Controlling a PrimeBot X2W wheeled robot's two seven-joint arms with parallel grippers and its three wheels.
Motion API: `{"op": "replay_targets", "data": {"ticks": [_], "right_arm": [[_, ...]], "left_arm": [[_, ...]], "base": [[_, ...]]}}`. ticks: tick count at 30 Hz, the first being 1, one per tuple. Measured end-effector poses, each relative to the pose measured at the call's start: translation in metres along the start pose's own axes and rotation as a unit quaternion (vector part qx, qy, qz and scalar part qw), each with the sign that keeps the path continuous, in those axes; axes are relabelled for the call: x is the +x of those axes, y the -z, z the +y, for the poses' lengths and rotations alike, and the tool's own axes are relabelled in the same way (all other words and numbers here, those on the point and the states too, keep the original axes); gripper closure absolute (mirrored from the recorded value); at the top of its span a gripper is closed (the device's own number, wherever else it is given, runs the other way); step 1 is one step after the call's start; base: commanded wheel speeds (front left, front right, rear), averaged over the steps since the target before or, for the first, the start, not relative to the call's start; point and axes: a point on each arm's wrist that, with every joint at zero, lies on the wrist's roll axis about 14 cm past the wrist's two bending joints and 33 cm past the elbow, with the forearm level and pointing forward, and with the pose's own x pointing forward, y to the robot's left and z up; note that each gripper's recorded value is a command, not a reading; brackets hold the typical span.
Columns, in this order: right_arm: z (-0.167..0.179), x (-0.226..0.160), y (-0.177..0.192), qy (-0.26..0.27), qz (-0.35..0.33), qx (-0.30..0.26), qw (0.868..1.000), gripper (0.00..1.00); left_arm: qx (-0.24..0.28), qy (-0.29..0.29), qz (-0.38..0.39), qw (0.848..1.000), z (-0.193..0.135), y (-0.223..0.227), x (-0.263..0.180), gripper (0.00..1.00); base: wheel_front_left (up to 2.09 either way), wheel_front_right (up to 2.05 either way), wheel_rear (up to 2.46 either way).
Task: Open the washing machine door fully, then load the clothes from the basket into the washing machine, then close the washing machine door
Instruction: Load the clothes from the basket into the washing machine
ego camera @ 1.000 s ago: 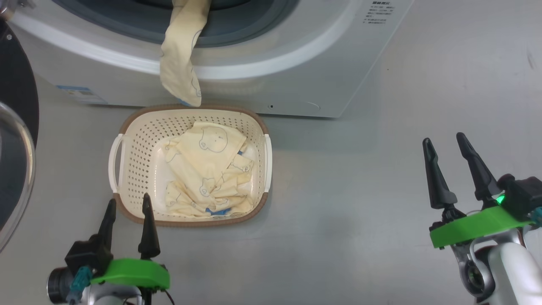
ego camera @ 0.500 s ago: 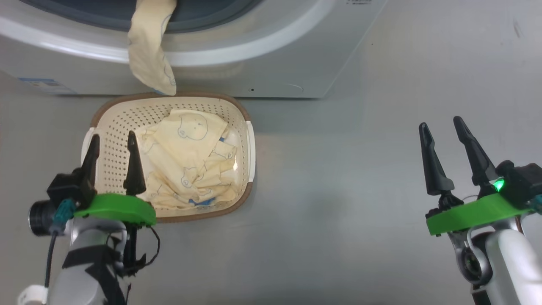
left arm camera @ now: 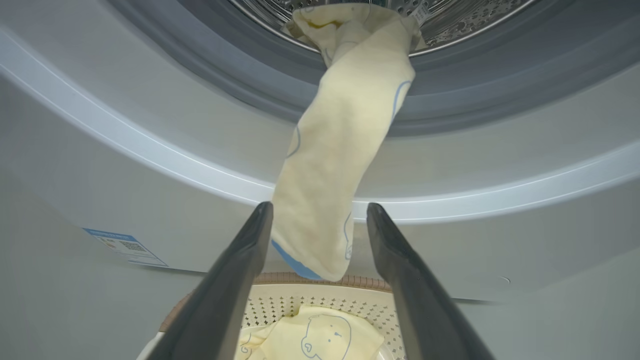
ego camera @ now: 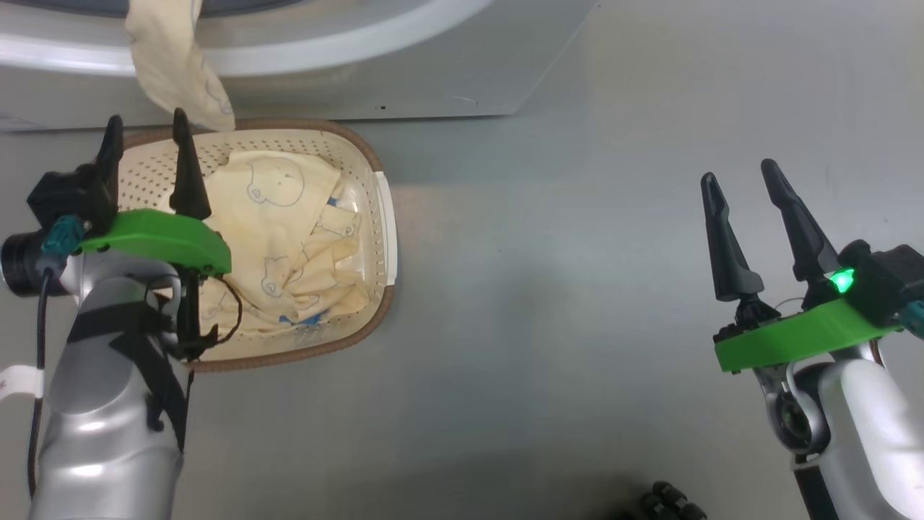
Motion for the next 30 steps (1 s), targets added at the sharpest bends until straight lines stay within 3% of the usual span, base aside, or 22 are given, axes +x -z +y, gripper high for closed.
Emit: {"op": "replay_targets", "data": {"ticks": [25, 26, 27, 28, 30], "right_arm": [[-0.006, 0.021, 0.030, -0.003, 0.030, -0.007, 1.000, 0.00], [-0.006, 0.021, 0.030, -0.003, 0.030, -0.007, 1.000, 0.00], [-0.006, 0.021, 0.031, -0.003, 0.031, -0.007, 0.999, 0.00], [-0.006, 0.021, 0.031, -0.003, 0.031, -0.006, 0.999, 0.00], [-0.005, 0.022, 0.031, -0.004, 0.031, -0.006, 1.000, 0.00]], "left_arm": [[-0.027, 0.024, 0.011, 0.999, -0.017, 0.019, 0.063, 0.00], [-0.027, 0.025, 0.010, 0.999, -0.018, 0.018, 0.064, 0.31], [-0.026, 0.025, 0.008, 0.999, -0.018, 0.017, 0.065, 0.82], [-0.022, 0.026, 0.007, 0.999, -0.018, 0.015, 0.066, 1.00], [-0.019, 0.027, 0.004, 0.999, -0.018, 0.013, 0.066, 1.00]], "base": [[0.00, 0.00, 0.00], [0.00, 0.00, 0.00], [0.00, 0.00, 0.00], [0.00, 0.00, 0.00], [0.00, 0.00, 0.00]]}}
